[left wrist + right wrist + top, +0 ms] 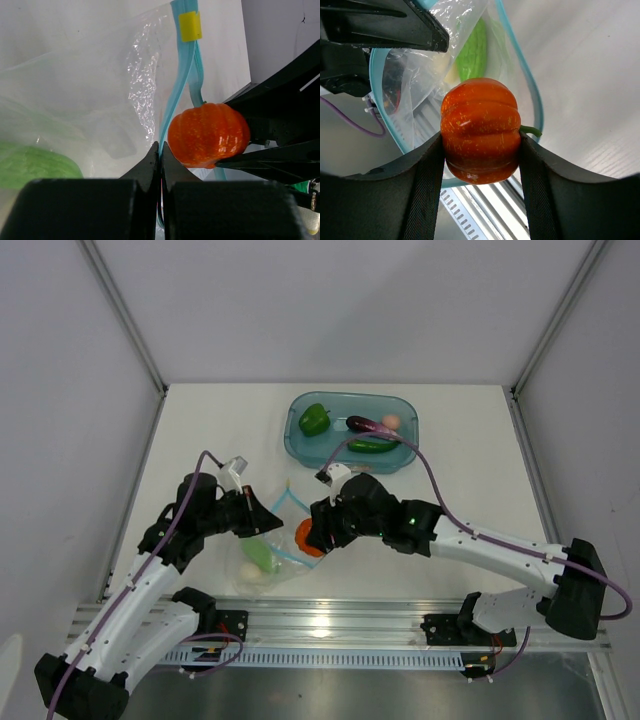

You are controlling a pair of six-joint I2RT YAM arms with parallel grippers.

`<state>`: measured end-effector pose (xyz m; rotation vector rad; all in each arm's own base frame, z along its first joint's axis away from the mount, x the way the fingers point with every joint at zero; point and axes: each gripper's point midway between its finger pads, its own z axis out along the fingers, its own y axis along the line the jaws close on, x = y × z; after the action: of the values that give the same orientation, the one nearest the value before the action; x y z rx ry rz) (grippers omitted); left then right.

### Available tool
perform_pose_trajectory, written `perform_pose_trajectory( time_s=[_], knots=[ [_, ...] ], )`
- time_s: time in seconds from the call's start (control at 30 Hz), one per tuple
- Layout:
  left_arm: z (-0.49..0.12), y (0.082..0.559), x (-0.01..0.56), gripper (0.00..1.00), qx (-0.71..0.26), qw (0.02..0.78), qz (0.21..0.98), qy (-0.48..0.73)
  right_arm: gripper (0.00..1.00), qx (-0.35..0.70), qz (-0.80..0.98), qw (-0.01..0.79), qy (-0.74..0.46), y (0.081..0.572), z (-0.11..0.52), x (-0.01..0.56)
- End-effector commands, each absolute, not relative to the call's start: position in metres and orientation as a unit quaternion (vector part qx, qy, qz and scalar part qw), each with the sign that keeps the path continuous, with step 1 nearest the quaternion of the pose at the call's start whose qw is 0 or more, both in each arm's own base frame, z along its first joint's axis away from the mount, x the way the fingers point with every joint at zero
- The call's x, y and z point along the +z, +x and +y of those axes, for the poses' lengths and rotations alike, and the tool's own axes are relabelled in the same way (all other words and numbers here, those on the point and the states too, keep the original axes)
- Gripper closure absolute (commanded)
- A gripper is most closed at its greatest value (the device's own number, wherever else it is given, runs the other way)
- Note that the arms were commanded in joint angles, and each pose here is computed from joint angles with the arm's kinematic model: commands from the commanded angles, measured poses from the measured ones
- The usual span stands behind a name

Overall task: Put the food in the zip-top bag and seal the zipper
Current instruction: Place the fake vegetable in the zipper food storage bag.

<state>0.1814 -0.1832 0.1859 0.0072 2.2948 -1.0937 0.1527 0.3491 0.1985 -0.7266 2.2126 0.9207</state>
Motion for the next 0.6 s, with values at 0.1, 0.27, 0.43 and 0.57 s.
perform_pose_trajectory(
  time_s=[0.1,0.27,0.43,0.57],
  knots=[
    [-0.187,0.180,0.206,0.99,-0.435,0.308,0.846,0.007,0.72,0.382,0.817,0.326,-0.285,0.157,0.380,0.224],
    [-0.188,0.179,0.206,0.99,-0.437,0.308,0.845,0.008,0.43,0.380,0.815,0.322,-0.297,0.156,0.391,0.226],
    [-0.187,0.179,0.207,0.99,-0.437,0.309,0.845,0.009,0.15,0.363,0.816,0.341,-0.295,0.161,0.386,0.234],
    [-0.188,0.179,0.211,0.99,-0.439,0.313,0.842,0.009,0.02,0.349,0.817,0.356,-0.289,0.168,0.377,0.239]
  ],
)
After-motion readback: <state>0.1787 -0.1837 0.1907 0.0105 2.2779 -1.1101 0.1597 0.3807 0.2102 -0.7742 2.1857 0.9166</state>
